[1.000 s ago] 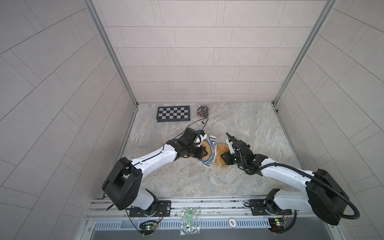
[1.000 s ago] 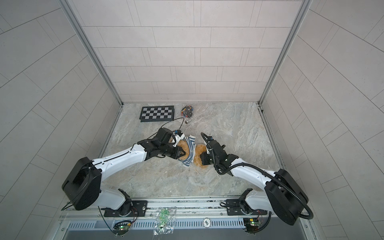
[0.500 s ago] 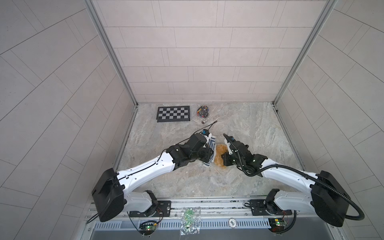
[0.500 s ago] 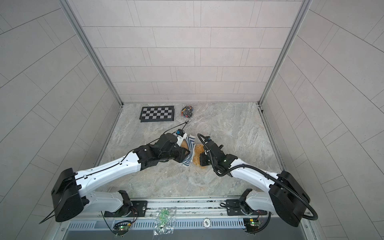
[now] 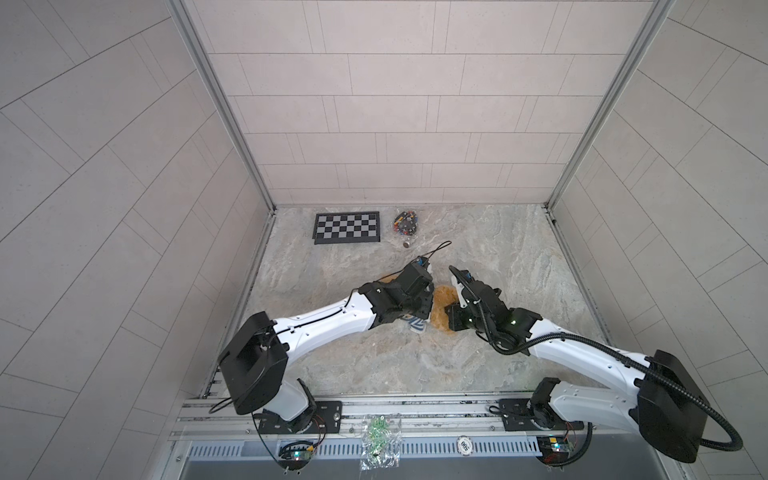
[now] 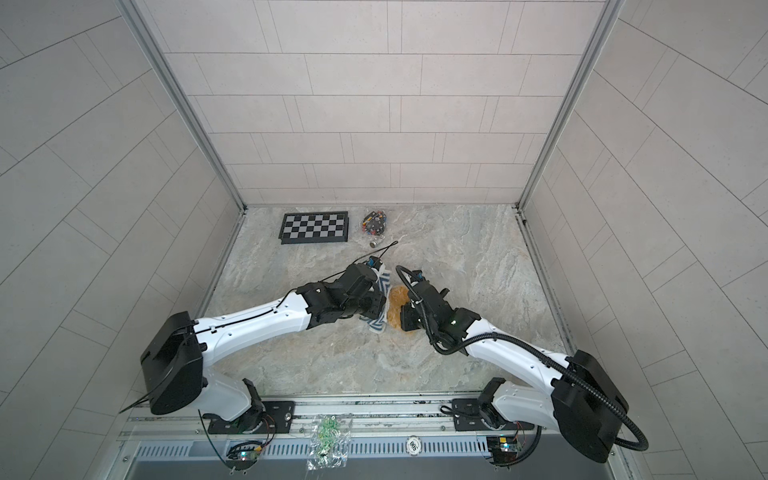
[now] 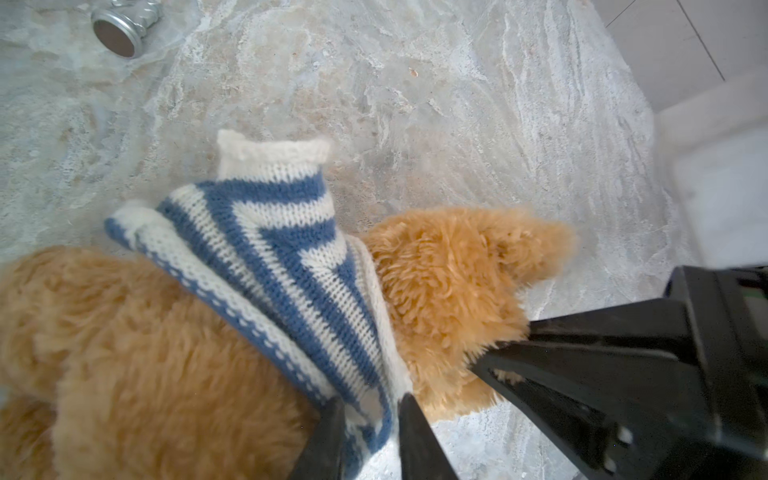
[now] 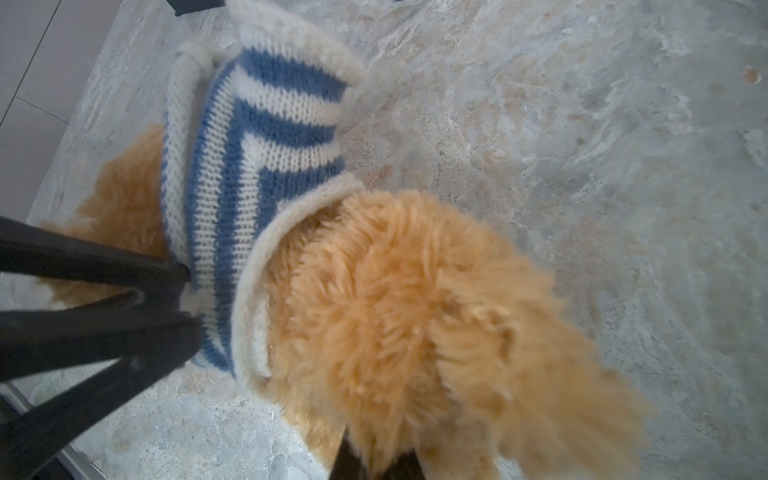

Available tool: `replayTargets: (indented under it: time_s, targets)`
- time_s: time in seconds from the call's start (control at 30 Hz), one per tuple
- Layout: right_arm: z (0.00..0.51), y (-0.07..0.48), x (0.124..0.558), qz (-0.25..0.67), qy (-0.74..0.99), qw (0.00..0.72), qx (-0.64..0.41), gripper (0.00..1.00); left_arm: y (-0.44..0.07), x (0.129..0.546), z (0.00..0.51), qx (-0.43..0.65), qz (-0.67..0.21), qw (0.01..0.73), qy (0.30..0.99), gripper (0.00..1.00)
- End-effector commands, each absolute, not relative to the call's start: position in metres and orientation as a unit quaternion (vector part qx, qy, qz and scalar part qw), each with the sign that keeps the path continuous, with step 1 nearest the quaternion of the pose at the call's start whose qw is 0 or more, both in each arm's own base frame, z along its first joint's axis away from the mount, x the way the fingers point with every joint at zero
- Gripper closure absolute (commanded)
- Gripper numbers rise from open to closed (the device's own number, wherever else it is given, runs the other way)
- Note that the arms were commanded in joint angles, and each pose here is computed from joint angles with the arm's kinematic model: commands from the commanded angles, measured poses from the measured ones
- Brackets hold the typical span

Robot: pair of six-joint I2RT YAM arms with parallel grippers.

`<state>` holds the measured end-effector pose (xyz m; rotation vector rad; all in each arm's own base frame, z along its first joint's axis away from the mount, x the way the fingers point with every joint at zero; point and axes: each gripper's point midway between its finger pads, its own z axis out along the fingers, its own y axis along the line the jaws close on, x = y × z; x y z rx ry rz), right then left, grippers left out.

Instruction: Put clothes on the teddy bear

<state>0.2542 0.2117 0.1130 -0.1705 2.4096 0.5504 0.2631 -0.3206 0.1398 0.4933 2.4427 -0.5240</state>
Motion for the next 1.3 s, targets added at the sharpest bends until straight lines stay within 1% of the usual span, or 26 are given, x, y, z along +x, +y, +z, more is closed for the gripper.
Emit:
replayTargets:
  time_s: [0.0, 0.27, 0.4, 0.53, 0.63, 0.67, 0.73, 0.8, 1.0, 1.13, 1.27]
  targets:
    - [0.130, 0.213, 0.261, 0.216, 0.909, 0.351, -0.057, 1.00, -0.310, 0.265, 0.133, 0.172, -0.172, 0.294, 0.924, 0.74]
    - [0.129, 0.216, 0.262, 0.219, 0.909, 0.349, -0.057, 1.00, -0.310, 0.267, 0.115, 0.167, -0.160, 0.284, 0.930, 0.76]
    - [0.131, 0.215, 0.262, 0.219, 0.907, 0.354, -0.056, 1.00, -0.314, 0.271, 0.111, 0.169, -0.155, 0.284, 0.931, 0.80]
    - [0.131, 0.213, 0.261, 0.218, 0.908, 0.355, -0.055, 1.00, -0.317, 0.274, 0.112, 0.170, -0.154, 0.287, 0.930, 0.88]
    - [0.129, 0.210, 0.259, 0.215, 0.908, 0.355, -0.054, 1.00, -0.314, 0.275, 0.114, 0.173, -0.151, 0.291, 0.929, 0.98]
    - [0.129, 0.209, 0.259, 0.214, 0.908, 0.357, -0.053, 1.00, -0.312, 0.274, 0.115, 0.175, -0.151, 0.292, 0.928, 1.00]
    - [0.132, 0.207, 0.259, 0.211, 0.905, 0.365, -0.052, 1.00, -0.306, 0.274, 0.117, 0.170, -0.158, 0.293, 0.927, 1.00]
    - [0.121, 0.198, 0.256, 0.198, 0.908, 0.367, -0.049, 1.00, -0.297, 0.274, 0.119, 0.165, -0.170, 0.293, 0.926, 1.00]
    - [0.115, 0.181, 0.252, 0.183, 0.909, 0.373, -0.040, 1.00, -0.270, 0.267, 0.134, 0.168, -0.196, 0.293, 0.920, 1.00]
    - [0.110, 0.174, 0.250, 0.176, 0.911, 0.371, -0.035, 1.00, -0.251, 0.265, 0.138, 0.170, -0.196, 0.291, 0.921, 1.00]
    - [0.109, 0.174, 0.249, 0.177, 0.912, 0.369, -0.037, 1.00, -0.236, 0.271, 0.139, 0.153, -0.194, 0.298, 0.922, 1.00]
